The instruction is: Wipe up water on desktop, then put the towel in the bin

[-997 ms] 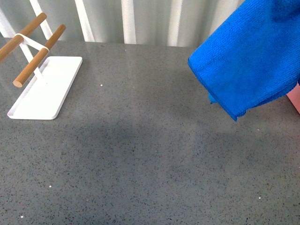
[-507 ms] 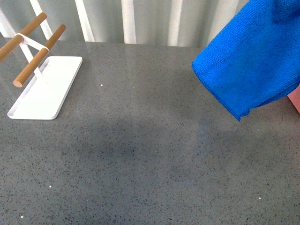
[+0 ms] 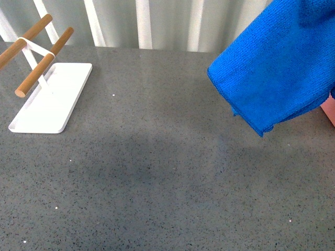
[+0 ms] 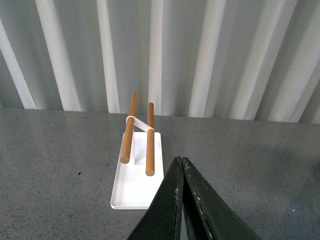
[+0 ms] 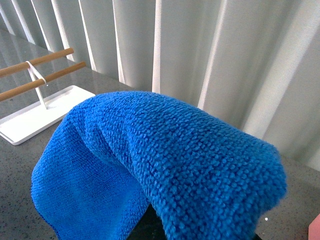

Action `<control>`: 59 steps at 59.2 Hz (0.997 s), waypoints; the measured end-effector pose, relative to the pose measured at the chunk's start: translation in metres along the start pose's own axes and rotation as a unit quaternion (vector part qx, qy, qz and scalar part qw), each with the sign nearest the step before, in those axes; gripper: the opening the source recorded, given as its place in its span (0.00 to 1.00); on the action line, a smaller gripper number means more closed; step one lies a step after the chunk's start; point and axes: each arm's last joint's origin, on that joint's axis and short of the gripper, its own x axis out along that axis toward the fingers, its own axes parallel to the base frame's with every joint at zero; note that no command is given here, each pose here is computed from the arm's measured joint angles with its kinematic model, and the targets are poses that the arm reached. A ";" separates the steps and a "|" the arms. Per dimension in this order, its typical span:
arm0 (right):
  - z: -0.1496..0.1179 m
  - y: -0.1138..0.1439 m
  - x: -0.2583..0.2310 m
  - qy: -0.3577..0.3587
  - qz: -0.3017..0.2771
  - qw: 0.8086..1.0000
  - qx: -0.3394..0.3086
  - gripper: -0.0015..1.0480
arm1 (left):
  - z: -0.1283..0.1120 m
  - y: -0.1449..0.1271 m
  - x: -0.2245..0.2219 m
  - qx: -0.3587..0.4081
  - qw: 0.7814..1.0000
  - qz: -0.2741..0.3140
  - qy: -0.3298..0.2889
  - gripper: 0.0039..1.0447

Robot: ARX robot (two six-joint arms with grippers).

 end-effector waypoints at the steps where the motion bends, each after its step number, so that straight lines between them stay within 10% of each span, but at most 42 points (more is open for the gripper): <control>1: 0.000 0.000 0.000 0.000 0.000 1.000 0.000 0.03 | 0.000 0.000 0.000 0.000 1.000 0.000 0.000 0.03; 42: 0.005 0.005 0.006 0.005 0.006 1.000 -0.004 0.03 | -0.003 0.000 -0.018 0.000 1.000 0.000 0.003 0.03; 59: -0.006 -0.013 0.034 0.125 -0.047 0.989 0.069 0.03 | -0.003 0.000 -0.018 0.000 1.000 0.000 0.003 0.47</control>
